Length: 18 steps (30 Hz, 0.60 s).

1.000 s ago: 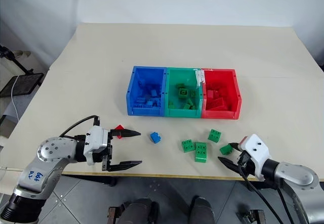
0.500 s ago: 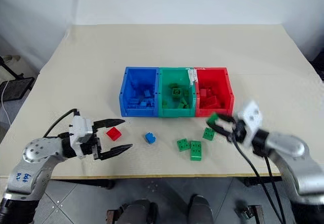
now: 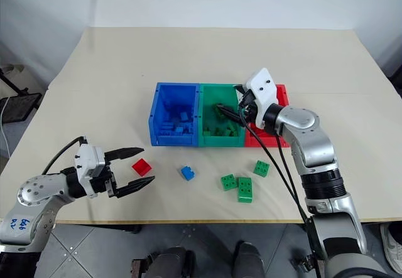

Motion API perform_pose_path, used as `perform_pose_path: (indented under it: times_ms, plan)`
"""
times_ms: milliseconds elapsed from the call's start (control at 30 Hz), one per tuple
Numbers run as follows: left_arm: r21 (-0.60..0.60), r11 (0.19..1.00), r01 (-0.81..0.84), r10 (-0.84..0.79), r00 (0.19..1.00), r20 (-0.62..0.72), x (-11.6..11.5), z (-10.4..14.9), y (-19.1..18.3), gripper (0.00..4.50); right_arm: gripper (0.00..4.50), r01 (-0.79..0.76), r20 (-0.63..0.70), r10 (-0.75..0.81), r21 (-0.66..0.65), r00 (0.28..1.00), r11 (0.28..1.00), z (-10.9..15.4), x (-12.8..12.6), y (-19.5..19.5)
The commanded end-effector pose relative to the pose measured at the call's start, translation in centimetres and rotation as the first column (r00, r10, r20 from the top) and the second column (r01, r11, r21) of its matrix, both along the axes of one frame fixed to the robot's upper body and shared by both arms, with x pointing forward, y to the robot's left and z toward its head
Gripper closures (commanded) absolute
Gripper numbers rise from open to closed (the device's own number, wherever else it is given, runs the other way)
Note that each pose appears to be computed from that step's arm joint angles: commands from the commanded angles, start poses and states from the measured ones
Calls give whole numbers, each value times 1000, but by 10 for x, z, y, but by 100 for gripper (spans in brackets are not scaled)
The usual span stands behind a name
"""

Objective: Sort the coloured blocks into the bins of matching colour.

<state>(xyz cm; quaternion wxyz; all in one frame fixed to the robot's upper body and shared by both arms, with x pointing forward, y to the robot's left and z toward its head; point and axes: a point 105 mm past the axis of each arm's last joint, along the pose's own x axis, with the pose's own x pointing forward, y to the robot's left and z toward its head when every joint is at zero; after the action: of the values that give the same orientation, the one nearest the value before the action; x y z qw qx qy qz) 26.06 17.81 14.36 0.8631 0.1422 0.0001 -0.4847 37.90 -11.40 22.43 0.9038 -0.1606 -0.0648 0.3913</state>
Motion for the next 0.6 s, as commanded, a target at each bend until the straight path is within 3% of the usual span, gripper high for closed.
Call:
perform_pose_path:
  times_ms: [33, 133, 233, 333, 600]
  plan:
    - [-20, 998, 64, -64, 998, 5, -8, 8, -13, 0, 4, -50, 61, 51, -21, 997, 999, 9, -23, -22]
    - [7, 995, 101, -101, 995, 6, -7, 8, -18, 0, 4, -78, 63, 81, -55, 995, 995, 4, -42, -42]
    - [31, 987, 157, -158, 987, 21, -1, 8, -29, 0, 4, -126, 67, 132, -86, 989, 988, -4, -76, -72]
    - [24, 977, 213, -213, 977, 29, 7, 8, -48, 0, 4, -66, 26, 70, -141, 997, 988, -28, -105, -113]
    - [35, 942, 334, -336, 939, 77, 19, 10, -80, 0, 4, -28, -155, -22, -318, 988, 948, -89, -157, -170]
